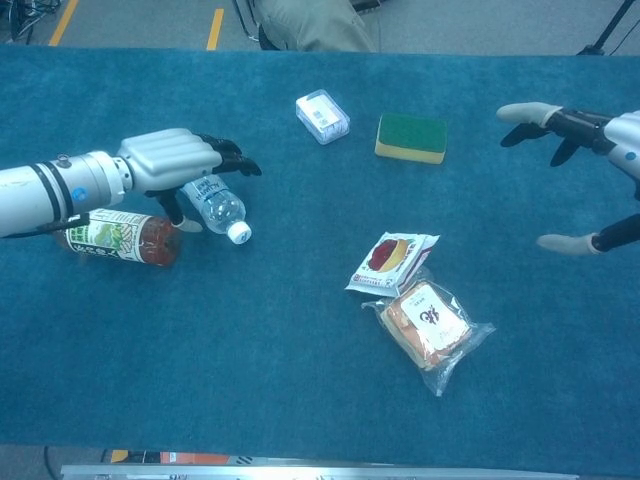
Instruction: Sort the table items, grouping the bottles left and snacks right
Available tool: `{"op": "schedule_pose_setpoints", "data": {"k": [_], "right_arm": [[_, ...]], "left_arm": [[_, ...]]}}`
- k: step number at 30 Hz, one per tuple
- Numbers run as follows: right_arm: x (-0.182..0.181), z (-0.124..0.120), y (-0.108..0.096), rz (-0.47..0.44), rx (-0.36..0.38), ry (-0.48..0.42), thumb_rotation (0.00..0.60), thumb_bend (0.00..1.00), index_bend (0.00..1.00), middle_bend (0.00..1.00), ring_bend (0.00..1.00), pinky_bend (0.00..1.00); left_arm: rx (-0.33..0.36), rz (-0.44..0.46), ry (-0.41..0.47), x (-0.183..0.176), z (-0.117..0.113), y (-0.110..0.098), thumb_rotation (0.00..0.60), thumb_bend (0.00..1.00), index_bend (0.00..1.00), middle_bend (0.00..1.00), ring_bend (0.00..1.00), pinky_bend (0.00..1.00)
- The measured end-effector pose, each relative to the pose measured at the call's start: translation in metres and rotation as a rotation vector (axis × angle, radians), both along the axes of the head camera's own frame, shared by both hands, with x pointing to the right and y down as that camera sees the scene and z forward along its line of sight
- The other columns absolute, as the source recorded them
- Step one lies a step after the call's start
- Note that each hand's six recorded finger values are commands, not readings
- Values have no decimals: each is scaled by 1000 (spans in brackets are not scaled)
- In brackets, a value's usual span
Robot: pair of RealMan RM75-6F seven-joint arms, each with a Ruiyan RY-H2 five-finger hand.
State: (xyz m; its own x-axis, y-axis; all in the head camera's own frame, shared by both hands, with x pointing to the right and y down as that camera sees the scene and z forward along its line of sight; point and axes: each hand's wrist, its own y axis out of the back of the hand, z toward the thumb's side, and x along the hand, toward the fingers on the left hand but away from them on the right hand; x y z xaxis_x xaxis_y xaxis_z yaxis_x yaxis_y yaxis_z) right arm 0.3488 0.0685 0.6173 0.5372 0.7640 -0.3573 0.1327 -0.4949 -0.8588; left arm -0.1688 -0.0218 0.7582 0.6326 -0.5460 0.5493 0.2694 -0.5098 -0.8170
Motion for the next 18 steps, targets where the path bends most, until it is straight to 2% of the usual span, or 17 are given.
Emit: {"op": "schedule_pose_setpoints", "data": {"k": [18], "right_arm": [[2,1,-2,9,-8,-3,600,129,34,249,192,338]], "left_arm": [[53,-16,27,9,17,-14,600,170,242,246,84,142]]}}
